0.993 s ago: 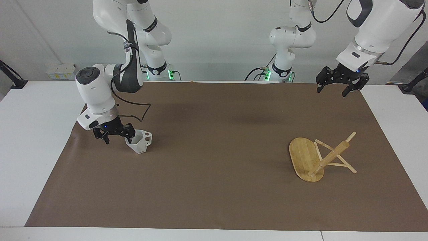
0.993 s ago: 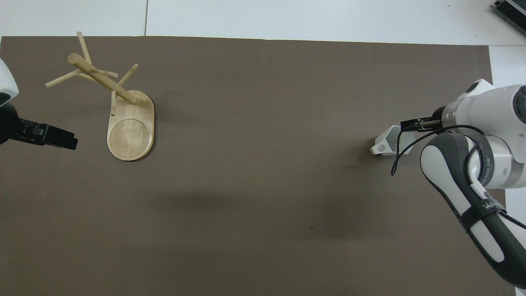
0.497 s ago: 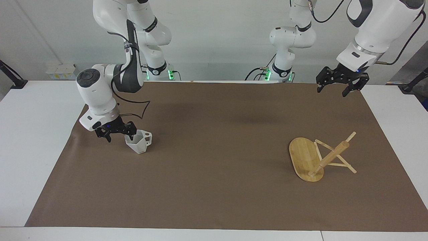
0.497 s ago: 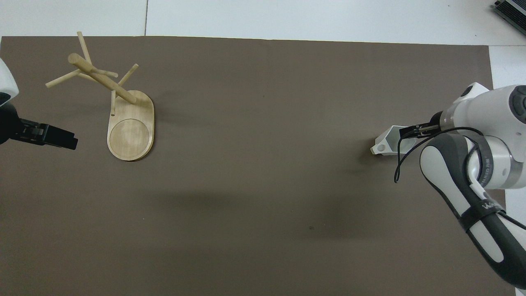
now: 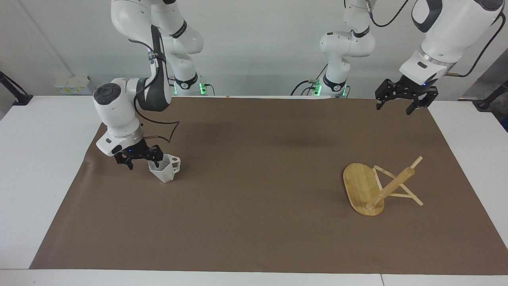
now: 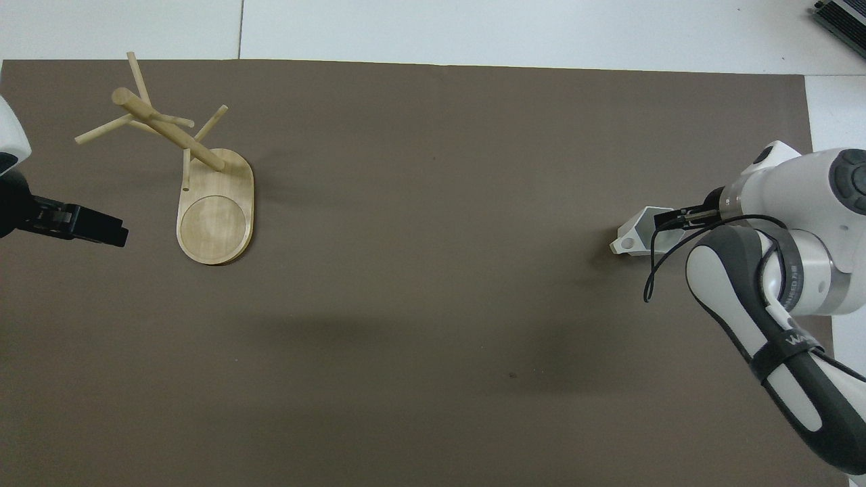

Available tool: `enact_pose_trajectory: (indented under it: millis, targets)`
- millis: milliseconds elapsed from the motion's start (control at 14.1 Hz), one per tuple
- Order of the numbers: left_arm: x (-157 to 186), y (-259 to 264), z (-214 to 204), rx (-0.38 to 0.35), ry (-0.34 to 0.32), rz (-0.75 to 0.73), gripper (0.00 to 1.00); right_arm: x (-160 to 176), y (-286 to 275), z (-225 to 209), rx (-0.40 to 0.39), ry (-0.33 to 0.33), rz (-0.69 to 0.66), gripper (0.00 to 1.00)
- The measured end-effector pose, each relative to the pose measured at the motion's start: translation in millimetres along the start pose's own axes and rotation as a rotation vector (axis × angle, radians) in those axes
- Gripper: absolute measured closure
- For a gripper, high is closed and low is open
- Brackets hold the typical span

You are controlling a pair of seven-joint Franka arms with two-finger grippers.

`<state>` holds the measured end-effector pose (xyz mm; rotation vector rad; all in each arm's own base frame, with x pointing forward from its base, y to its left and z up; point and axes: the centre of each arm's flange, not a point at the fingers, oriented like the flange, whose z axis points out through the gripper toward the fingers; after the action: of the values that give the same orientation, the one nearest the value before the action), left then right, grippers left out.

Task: Hang cup on rack
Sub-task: 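Lower the right gripper and close it on the white cup's rim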

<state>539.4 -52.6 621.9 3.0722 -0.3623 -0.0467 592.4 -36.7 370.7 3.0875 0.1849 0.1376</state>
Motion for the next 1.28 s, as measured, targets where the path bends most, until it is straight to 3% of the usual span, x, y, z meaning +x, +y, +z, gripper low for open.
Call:
enact_pose_trajectory:
  millis: [355, 497, 568, 1277]
  targets:
    - [-0.5, 0.1, 0.4, -0.001, -0.005, 0.000, 0.00, -0.4, -0.7, 0.8, 0.000, -0.001, 0.001, 0.15]
    - [-0.6, 0.1, 0.5, -0.001, -0.005, 0.000, 0.00, -0.3, -1.2, 0.8, 0.001, 0.000, 0.011, 0.36]
    - [-0.6, 0.1, 0.5, -0.001, -0.006, 0.000, 0.00, -0.3, -1.3, 0.8, 0.001, 0.000, 0.017, 0.42]
    - [0.3, 6.3, 0.7, 0.000, -0.005, 0.012, 0.00, 0.4, -4.9, 0.6, 0.002, 0.000, 0.081, 0.51]
